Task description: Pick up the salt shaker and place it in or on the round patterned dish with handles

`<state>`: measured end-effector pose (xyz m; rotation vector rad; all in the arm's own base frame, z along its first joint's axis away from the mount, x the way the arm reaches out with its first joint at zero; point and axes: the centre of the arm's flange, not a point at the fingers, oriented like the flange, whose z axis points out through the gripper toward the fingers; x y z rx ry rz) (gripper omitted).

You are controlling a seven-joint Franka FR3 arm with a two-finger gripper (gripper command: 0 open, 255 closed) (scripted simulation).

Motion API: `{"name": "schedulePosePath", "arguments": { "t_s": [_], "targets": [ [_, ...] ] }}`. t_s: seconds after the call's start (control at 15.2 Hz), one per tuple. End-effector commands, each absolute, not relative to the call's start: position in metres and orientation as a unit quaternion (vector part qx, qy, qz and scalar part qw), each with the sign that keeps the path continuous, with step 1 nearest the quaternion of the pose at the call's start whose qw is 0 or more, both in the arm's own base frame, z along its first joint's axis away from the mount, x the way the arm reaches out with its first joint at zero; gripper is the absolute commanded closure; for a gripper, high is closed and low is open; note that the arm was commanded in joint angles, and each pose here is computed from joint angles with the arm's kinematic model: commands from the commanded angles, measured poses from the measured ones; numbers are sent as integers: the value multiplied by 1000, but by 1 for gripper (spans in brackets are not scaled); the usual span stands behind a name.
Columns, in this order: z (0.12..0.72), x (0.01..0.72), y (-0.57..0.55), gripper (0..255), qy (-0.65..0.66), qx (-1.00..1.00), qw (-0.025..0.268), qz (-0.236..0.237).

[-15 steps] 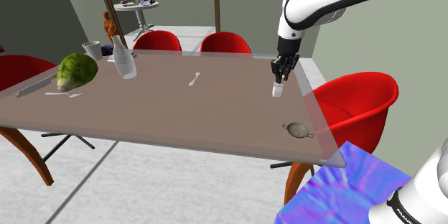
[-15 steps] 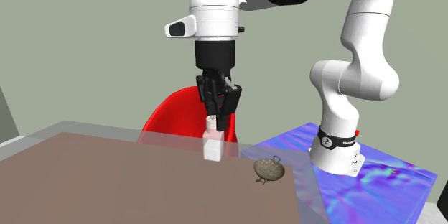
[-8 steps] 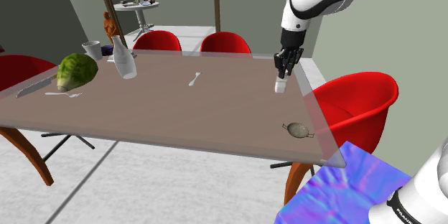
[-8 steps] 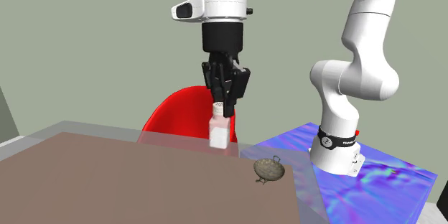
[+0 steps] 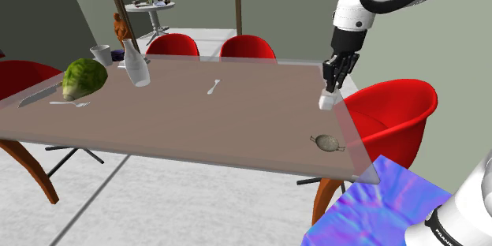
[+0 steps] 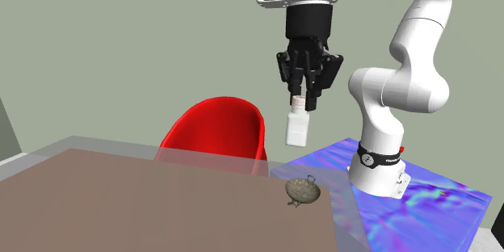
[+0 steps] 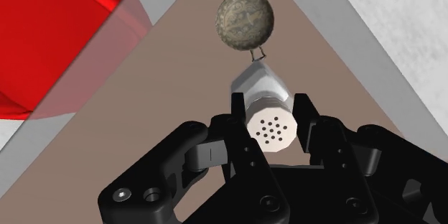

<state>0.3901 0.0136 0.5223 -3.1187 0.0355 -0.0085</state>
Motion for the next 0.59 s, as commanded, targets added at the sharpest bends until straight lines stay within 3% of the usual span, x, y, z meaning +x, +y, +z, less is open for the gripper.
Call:
{"name": "schedulePosePath", "arguments": {
  "t_s": [0.0, 0.53],
  "targets": [
    [530, 368, 22, 255, 12, -1000, 11, -2],
    [496, 356, 26, 255, 12, -1000, 11, -2]
  ]
}}
